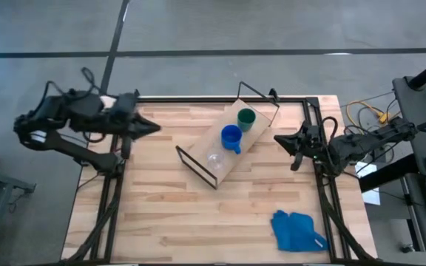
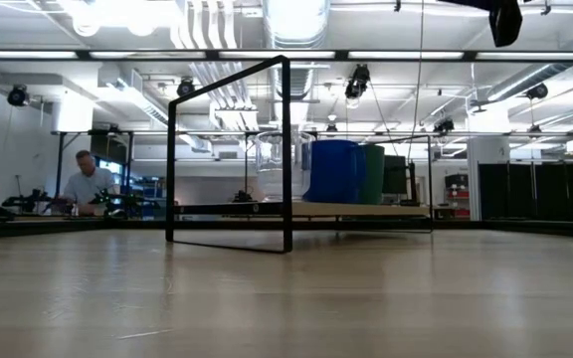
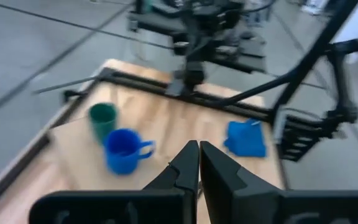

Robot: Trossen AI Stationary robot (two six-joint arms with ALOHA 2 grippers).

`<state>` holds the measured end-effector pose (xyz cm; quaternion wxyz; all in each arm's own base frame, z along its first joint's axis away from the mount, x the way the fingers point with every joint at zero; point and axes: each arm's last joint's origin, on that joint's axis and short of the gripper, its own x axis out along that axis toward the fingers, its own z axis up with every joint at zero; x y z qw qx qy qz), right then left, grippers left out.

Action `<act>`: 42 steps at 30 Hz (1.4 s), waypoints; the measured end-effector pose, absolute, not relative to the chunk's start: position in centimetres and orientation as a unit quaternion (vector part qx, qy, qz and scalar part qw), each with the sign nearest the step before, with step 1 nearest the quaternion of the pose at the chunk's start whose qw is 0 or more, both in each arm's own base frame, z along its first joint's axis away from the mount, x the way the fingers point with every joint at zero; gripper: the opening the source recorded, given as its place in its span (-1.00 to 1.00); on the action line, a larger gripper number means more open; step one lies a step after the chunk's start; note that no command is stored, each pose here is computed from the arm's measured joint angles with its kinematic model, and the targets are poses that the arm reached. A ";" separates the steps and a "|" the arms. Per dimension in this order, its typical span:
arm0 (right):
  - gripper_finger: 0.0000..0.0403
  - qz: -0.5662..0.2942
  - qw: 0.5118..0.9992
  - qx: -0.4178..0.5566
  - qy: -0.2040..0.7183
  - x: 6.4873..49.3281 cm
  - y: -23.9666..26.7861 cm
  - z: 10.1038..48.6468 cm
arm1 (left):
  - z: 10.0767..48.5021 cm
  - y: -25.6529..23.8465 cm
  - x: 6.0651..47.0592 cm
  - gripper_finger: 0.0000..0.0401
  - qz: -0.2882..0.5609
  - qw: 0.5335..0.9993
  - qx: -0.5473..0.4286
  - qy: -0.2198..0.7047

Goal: Stack small to large cups/mugs on shelf
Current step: Return to Home Position

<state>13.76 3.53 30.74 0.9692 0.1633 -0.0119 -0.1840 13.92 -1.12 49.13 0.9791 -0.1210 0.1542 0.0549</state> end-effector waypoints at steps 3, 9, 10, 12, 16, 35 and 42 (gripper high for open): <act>-0.96 -0.169 0.974 0.153 -0.002 13.9 3.7 30.6 | 47.3 -0.7 11.6 -1.00 0.078 0.978 -0.115 0.156; -0.96 -0.111 0.984 0.142 0.001 14.2 4.0 30.7 | 42.8 -0.5 10.0 -1.00 0.084 0.978 -0.124 0.144; -0.96 -0.113 0.984 0.138 0.000 14.3 3.9 30.6 | 42.1 -0.4 9.6 -1.00 0.083 0.979 -0.126 0.134; -0.96 -0.123 0.984 0.130 -0.008 14.5 3.7 30.2 | 40.7 -0.3 8.8 -1.00 0.080 0.982 -0.130 0.112; -0.96 -0.139 0.982 0.121 -0.048 15.0 2.8 29.0 | 38.0 -0.1 7.0 -1.00 0.084 0.985 -0.139 0.061; -0.96 -0.151 0.964 0.168 -0.142 10.9 0.3 21.3 | 29.5 0.2 3.8 -1.00 0.040 0.987 -0.147 -0.044; -0.96 -0.157 0.964 0.137 -0.162 10.5 0.2 19.7 | 28.7 0.1 4.1 -1.00 0.040 0.989 -0.129 -0.052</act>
